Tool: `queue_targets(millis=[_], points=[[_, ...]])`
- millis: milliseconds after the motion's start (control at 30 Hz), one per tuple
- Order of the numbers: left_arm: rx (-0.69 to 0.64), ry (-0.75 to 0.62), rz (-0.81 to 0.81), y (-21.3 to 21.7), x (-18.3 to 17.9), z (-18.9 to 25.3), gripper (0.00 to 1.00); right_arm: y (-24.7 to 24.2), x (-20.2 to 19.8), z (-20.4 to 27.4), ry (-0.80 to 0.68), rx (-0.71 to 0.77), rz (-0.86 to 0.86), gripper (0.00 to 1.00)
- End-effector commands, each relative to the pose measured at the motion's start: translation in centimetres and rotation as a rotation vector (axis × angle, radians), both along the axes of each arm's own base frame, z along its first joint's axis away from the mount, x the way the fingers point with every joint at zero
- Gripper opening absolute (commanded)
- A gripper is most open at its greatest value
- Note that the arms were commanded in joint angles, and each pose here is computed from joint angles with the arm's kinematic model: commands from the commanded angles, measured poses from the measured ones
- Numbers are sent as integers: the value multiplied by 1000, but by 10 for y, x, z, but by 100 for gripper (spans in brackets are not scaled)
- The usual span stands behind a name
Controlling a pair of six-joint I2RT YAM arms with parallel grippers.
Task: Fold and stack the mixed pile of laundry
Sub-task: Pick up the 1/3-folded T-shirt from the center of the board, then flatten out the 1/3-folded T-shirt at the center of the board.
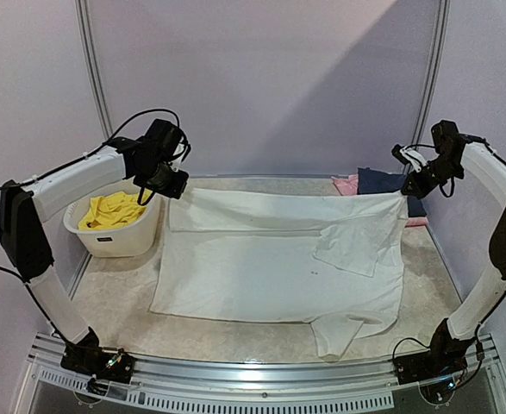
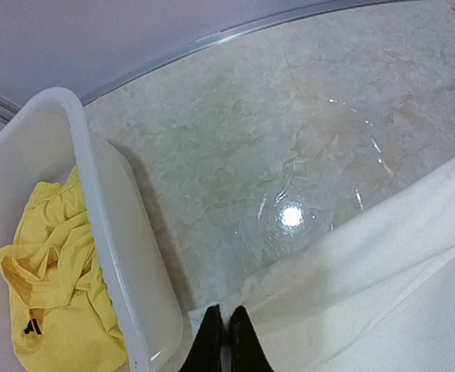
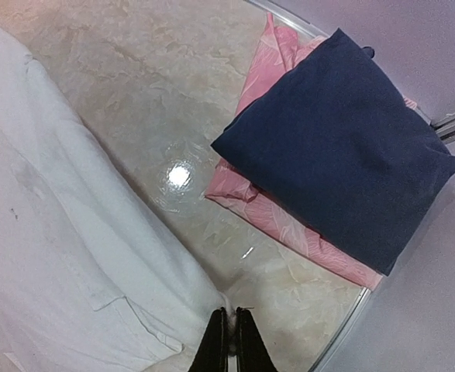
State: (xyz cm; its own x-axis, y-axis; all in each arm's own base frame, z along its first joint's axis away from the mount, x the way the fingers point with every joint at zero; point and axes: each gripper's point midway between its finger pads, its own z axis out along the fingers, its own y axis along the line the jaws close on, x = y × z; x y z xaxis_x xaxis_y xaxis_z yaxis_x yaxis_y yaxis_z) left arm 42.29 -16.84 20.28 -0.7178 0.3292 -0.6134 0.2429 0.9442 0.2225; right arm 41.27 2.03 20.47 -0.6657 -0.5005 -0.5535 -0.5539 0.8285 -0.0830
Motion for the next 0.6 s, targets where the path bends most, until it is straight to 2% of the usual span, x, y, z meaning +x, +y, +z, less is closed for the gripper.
queue_targets(millis=[0, 400, 567], points=[[9, -104, 24, 2, 2, 20, 0, -4, 2, 49, -132, -4, -28, 0], [-42, -285, 79, 20, -19, 86, 0, -1, -19, 131, -328, 15, -46, 0], [-6, -365, 62, 19, -35, 117, 0, 1, -34, 148, -362, 5, -31, 0]])
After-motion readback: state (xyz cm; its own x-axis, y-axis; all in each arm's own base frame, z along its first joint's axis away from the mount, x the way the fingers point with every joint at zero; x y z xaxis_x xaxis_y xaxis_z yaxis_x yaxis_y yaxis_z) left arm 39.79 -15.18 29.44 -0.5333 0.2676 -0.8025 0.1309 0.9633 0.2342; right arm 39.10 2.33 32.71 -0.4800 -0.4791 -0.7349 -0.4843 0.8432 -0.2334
